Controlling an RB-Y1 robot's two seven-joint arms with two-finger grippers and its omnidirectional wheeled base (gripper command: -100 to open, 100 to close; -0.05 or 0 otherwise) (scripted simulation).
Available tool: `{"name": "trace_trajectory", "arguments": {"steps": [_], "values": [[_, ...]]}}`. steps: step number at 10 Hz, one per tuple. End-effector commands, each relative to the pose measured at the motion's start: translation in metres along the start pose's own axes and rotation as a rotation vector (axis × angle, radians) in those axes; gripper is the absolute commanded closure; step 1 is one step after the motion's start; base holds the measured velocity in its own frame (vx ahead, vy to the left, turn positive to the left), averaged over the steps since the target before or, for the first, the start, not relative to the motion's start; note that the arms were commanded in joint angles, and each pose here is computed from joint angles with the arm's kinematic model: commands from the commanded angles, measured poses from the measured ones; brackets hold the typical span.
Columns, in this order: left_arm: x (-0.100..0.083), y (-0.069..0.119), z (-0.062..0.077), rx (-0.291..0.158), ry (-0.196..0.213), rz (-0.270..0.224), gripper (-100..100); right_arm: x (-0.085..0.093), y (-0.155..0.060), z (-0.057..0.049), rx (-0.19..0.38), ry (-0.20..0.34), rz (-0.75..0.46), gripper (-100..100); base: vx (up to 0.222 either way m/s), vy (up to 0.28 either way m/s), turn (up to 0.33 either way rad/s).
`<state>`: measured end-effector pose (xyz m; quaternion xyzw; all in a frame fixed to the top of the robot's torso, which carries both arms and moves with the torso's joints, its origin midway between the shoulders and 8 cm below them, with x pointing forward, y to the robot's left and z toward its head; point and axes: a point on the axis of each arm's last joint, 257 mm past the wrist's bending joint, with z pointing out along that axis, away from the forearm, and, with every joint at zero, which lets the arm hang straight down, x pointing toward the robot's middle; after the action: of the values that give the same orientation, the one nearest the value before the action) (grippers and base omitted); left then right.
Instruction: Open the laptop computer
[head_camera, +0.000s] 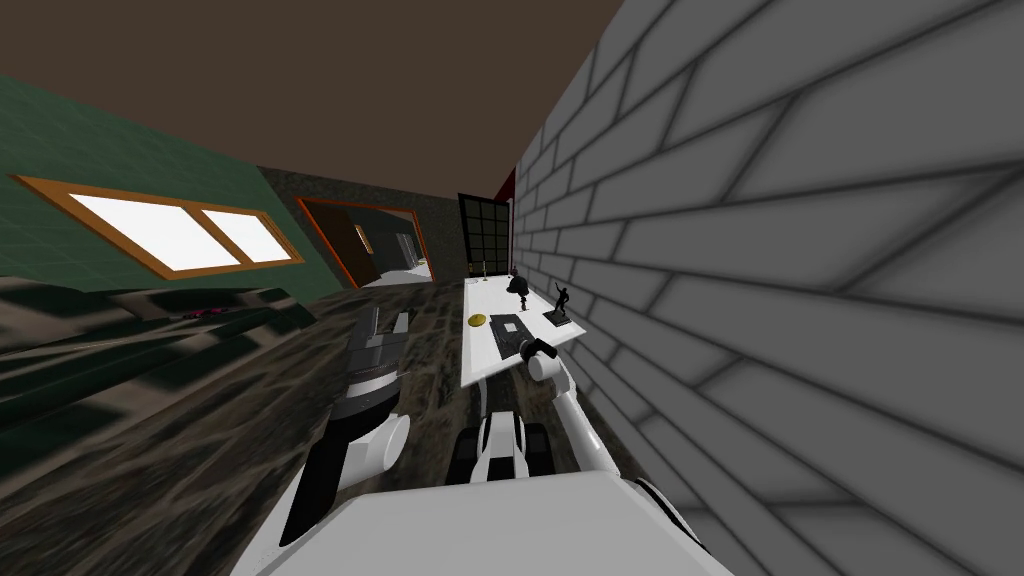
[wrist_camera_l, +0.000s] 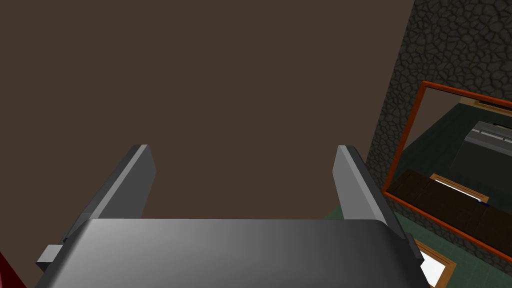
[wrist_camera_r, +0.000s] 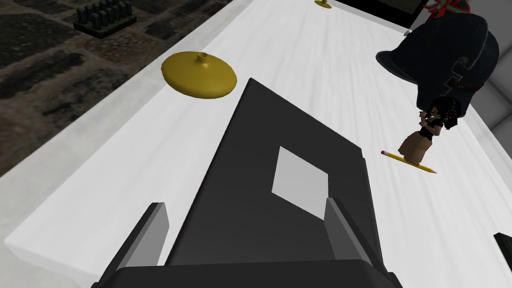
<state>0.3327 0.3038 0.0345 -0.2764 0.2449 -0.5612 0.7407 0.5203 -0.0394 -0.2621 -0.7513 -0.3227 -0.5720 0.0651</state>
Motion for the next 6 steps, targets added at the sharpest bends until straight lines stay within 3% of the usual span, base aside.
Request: {"name": "trace_trajectory", "arguments": {"steps": [1, 6], "values": [[0.0000, 0.0000, 0.0000, 0.000, 0.000, 0.000, 0, 0.0002, -0.0002, -0.0002, 0.002, -0.002, 0.001, 0, 0.000, 0.000, 0.000], [0.0000, 0.0000, 0.0000, 0.000, 0.000, 0.000, 0, 0.0002, -0.0002, -0.0002, 0.002, -0.001, 0.001, 0, 0.000, 0.000, 0.000]]}}
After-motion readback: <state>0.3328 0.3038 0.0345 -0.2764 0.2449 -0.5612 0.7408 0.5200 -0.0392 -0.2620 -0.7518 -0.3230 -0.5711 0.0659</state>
